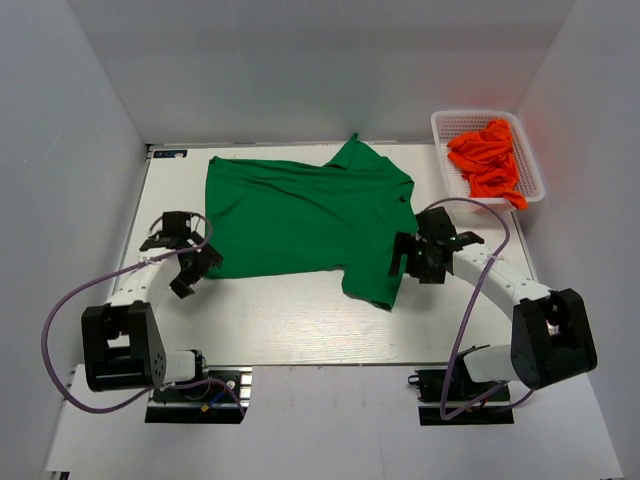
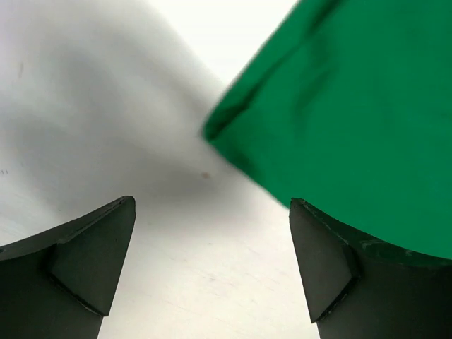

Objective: Fold and stack the t-shirts
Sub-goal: Flatten out the tshirt, then grap the side of the flattened tshirt closest away from the robot with both arms

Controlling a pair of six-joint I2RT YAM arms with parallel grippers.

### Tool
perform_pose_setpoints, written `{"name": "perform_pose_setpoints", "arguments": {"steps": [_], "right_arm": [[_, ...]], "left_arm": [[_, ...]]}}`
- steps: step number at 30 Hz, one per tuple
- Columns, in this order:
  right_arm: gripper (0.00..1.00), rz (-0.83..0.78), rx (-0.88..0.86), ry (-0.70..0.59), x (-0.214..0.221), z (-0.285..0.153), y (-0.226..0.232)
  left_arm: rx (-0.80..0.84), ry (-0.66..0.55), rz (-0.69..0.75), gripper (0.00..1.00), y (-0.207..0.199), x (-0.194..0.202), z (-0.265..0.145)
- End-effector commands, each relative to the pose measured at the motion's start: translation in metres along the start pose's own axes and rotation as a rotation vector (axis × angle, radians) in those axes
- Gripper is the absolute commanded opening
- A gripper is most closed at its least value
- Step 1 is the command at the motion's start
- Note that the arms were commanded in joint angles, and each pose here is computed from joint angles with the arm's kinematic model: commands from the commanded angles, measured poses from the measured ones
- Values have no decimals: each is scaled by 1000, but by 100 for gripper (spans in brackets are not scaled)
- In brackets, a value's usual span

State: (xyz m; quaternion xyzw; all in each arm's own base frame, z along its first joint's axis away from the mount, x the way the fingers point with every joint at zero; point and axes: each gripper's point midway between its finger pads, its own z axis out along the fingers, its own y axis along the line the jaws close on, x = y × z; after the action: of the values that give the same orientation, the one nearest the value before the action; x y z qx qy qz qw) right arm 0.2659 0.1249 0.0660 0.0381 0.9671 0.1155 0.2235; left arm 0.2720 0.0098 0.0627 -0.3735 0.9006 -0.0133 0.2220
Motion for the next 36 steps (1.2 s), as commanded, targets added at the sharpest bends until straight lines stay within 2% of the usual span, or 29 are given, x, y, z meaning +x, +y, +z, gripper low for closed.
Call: {"name": "perform_pose_setpoints", "arguments": {"steps": [1, 3, 6, 9, 10, 11, 16, 20, 21, 23, 26, 27, 30, 36], "right_arm": [[90, 67, -84, 91, 28, -11, 13], [90, 91, -75, 143, 47, -8, 8], [90, 107, -76, 163, 56, -7, 6], [90, 116, -74, 199, 66, -6, 4], [90, 125, -77, 207, 68, -6, 5], [90, 129, -78, 214, 72, -5, 4], [82, 139, -133, 234, 73, 3, 14], [67, 148, -195, 296, 83, 7, 25], [59, 150, -221, 332, 90, 6, 28], [49, 138, -263, 382, 99, 3, 31], [8, 152, -263, 439, 112, 1, 29], [0, 172, -251, 454, 116, -3, 28], [0, 205, -209, 494, 129, -17, 19], [0, 217, -111, 472, 138, -59, 1]], "left_arm": [[41, -34, -86, 100, -4, -4, 11], [26, -23, -103, 100, -1, -3, 21], [52, 0, -112, 93, -7, -2, 35], [75, 10, -129, 84, -9, 1, 43], [69, 17, -129, 76, -8, 2, 45], [75, 17, -125, 74, -7, 2, 47], [100, 25, -112, 54, -7, 9, 52], [116, 37, -101, 26, -8, 13, 54], [123, 43, -101, 10, -10, 14, 54], [127, 55, -100, 0, -11, 16, 57], [135, 62, -100, 0, -12, 17, 56], [112, 104, -110, 0, -7, 27, 55], [41, 161, -154, 0, 7, 41, 39], [-99, 114, -196, 0, 43, 46, -3]]}}
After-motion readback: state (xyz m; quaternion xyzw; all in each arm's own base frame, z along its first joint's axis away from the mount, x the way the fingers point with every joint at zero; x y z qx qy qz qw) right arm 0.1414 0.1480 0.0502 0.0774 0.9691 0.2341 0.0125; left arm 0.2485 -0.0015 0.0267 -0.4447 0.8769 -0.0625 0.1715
